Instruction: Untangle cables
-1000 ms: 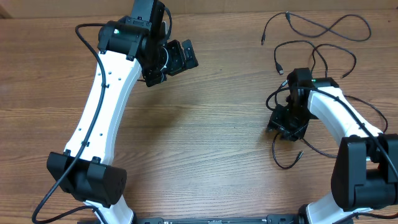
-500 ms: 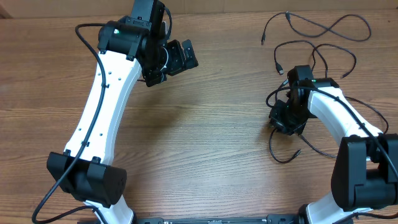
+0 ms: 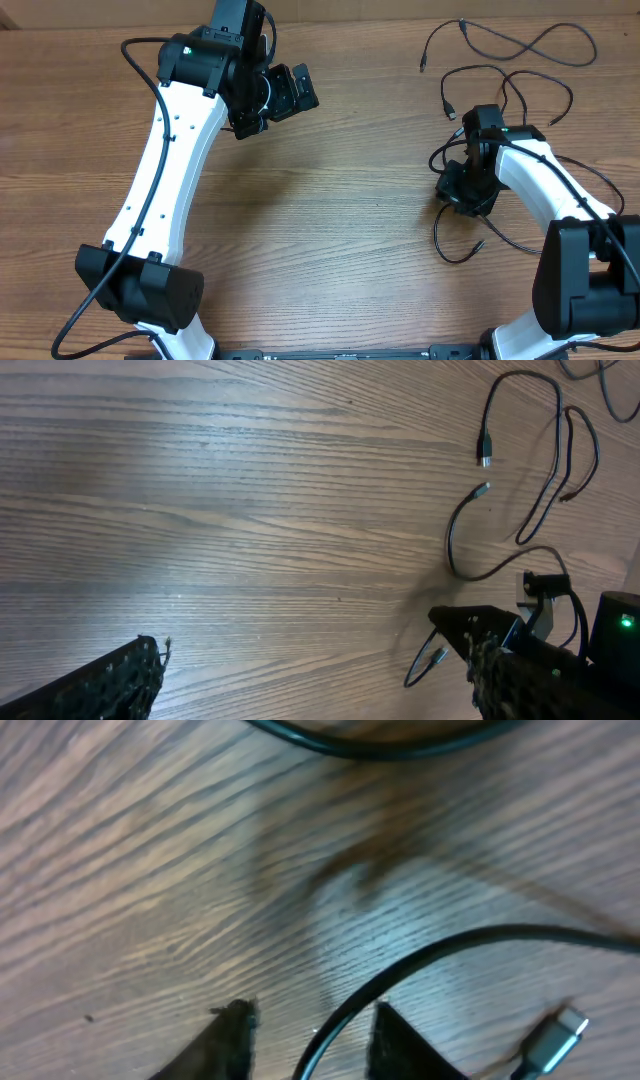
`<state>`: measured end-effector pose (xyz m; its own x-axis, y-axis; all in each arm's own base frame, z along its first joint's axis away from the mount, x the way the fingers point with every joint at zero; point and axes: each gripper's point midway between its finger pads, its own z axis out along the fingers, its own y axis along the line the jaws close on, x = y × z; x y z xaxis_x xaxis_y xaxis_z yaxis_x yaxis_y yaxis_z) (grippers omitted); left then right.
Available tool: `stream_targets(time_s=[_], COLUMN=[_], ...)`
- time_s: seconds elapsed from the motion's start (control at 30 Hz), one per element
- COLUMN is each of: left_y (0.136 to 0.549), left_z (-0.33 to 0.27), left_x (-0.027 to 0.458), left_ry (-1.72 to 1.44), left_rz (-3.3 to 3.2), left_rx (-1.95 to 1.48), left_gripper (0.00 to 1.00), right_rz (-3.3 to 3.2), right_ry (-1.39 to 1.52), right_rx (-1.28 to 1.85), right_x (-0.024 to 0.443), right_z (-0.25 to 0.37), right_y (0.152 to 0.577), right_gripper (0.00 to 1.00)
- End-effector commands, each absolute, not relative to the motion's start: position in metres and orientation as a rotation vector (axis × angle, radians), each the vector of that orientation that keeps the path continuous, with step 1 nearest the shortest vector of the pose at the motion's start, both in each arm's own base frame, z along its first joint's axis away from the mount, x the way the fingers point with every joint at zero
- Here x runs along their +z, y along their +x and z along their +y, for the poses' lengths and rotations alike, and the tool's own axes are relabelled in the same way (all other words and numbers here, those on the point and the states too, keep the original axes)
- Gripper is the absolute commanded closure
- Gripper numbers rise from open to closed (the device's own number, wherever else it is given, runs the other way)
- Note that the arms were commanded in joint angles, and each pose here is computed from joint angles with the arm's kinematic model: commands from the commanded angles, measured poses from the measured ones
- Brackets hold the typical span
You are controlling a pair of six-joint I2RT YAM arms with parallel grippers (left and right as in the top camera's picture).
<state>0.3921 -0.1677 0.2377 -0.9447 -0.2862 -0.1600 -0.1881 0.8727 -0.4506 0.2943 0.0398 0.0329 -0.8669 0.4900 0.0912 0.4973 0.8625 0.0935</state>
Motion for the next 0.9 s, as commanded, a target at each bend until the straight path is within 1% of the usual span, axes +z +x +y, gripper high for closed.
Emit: stream_targets(time_s=[0.0, 0.07, 0.17, 0.2, 0.23, 0.27, 0.3, 0.33, 0.4, 0.6, 0.7, 0.87], left_y=[0.396, 0.397, 0.396, 0.396, 0.396, 0.396, 0.396, 0.396, 0.397, 0.4, 0.403, 0.406], left_z=[-0.165, -0.165, -0.165, -0.165, -0.165, -0.165, -0.165, -0.165, -0.165, -0.152, -0.143, -0.134], left_x=[0.243, 0.243, 0.243, 0.243, 0.243, 0.243, 0.243, 0.243, 0.243, 0.24, 0.238, 0.236], left_ry=[-0.343, -0.343, -0.344, -0.343, -0.343, -0.343, -0.343, -0.343, -0.344, -0.367, -0.382, -0.397], left_rz=[2.801, 2.8, 2.801, 2.801, 2.801, 2.801, 2.801, 2.801, 2.8, 2.79, 2.778, 2.762], left_rx=[-0.64, -0.64, -0.64, -0.64, -0.64, -0.64, -0.64, -0.64, -0.637, -0.53, -0.454, -0.379], left_gripper=[0.0, 0.0, 0.0, 0.0, 0.0, 0.0, 0.0, 0.0, 0.0, 0.0, 0.0, 0.01], right_rz=[-2.982, -2.99, -3.01, -3.025, -3.037, -3.051, -3.061, -3.072, -3.102, -3.282, -3.407, -3.567], right_ry=[-0.796, -0.797, -0.793, -0.783, -0.779, -0.778, -0.78, -0.781, -0.786, -0.817, -0.853, -0.877], right_rx=[-0.154, -0.158, -0.169, -0.175, -0.182, -0.189, -0.195, -0.201, -0.219, -0.305, -0.307, -0.347], right_x=[0.04, 0.049, 0.066, 0.074, 0.082, 0.091, 0.1, 0.11, 0.134, 0.214, 0.254, 0.305], right_z=[0.036, 0.036, 0.037, 0.037, 0.037, 0.038, 0.038, 0.038, 0.038, 0.037, 0.028, 0.021], right_y=[0.301, 0.306, 0.315, 0.32, 0.325, 0.33, 0.334, 0.337, 0.345, 0.359, 0.352, 0.324], right_gripper=[0.52, 0.5, 0.44, 0.41, 0.33, 0.19, 0.08, 0.02, 0.0, 0.0, 0.0, 0.0])
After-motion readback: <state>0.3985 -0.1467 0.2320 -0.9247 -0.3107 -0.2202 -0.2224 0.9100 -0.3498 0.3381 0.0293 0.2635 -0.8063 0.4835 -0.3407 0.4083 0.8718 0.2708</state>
